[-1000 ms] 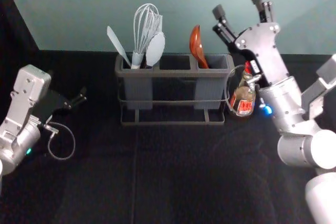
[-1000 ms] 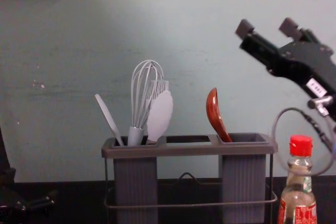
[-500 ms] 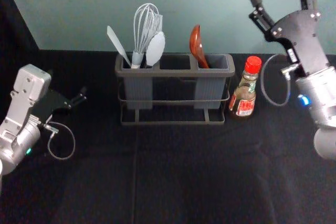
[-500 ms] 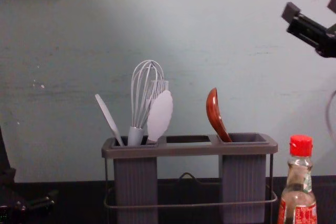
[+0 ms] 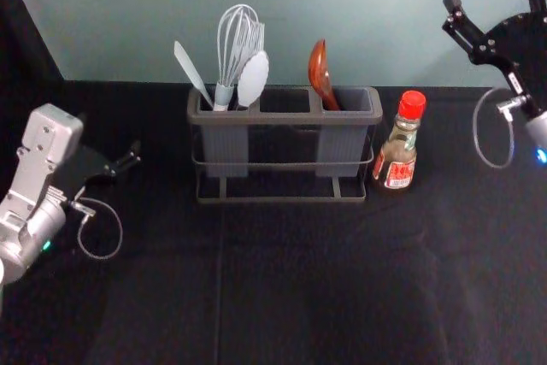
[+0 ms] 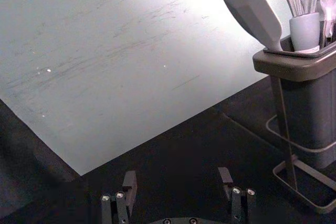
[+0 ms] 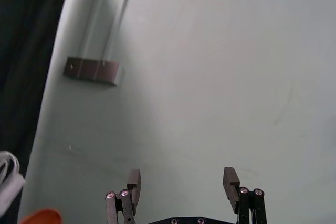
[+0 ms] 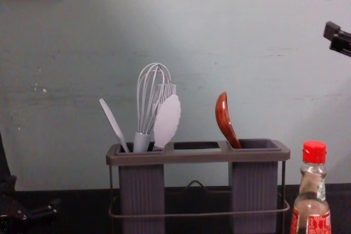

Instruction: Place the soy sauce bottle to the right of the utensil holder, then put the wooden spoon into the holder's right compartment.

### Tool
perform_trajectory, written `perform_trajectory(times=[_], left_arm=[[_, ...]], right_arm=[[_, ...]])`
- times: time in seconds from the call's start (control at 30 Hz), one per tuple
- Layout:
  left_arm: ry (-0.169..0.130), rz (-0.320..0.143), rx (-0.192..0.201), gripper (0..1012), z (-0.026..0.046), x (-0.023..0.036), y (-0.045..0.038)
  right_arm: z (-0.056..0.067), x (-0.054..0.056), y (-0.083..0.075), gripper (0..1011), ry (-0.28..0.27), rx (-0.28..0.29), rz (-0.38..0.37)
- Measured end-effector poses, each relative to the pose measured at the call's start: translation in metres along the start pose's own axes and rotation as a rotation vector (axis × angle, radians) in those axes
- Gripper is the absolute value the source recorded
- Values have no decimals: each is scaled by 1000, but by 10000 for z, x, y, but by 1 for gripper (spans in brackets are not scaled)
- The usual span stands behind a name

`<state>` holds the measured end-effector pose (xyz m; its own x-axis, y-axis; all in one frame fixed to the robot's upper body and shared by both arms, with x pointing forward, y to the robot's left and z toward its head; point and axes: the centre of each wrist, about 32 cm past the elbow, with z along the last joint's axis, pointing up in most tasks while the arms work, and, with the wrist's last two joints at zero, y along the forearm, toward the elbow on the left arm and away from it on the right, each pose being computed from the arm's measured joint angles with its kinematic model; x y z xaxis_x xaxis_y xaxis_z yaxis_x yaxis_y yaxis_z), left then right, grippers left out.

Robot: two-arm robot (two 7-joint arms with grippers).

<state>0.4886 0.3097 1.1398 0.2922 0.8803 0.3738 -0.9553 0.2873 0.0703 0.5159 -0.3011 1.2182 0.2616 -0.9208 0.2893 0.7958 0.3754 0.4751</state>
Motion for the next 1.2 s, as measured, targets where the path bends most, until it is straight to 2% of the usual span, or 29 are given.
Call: perform_trajectory(times=[0.27,0.37,0.7,0.93,1.2], left_arm=[[0,0,0,1011,0,0,0],[0,0,0,1011,0,0,0],[0,0,0,1011,0,0,0],[0,0,0,1011,0,0,0],[0,0,0,1011,0,0,0]], right_arm=[[-43,73,-119,1003,-4,-107,-25],[-97,88,-192,1002,3,-155,-42],[-253,120,-402,1002,18,-258,-74],[-382,93,-566,1003,32,-325,-70],[-455,30,-702,1003,47,-373,-64]])
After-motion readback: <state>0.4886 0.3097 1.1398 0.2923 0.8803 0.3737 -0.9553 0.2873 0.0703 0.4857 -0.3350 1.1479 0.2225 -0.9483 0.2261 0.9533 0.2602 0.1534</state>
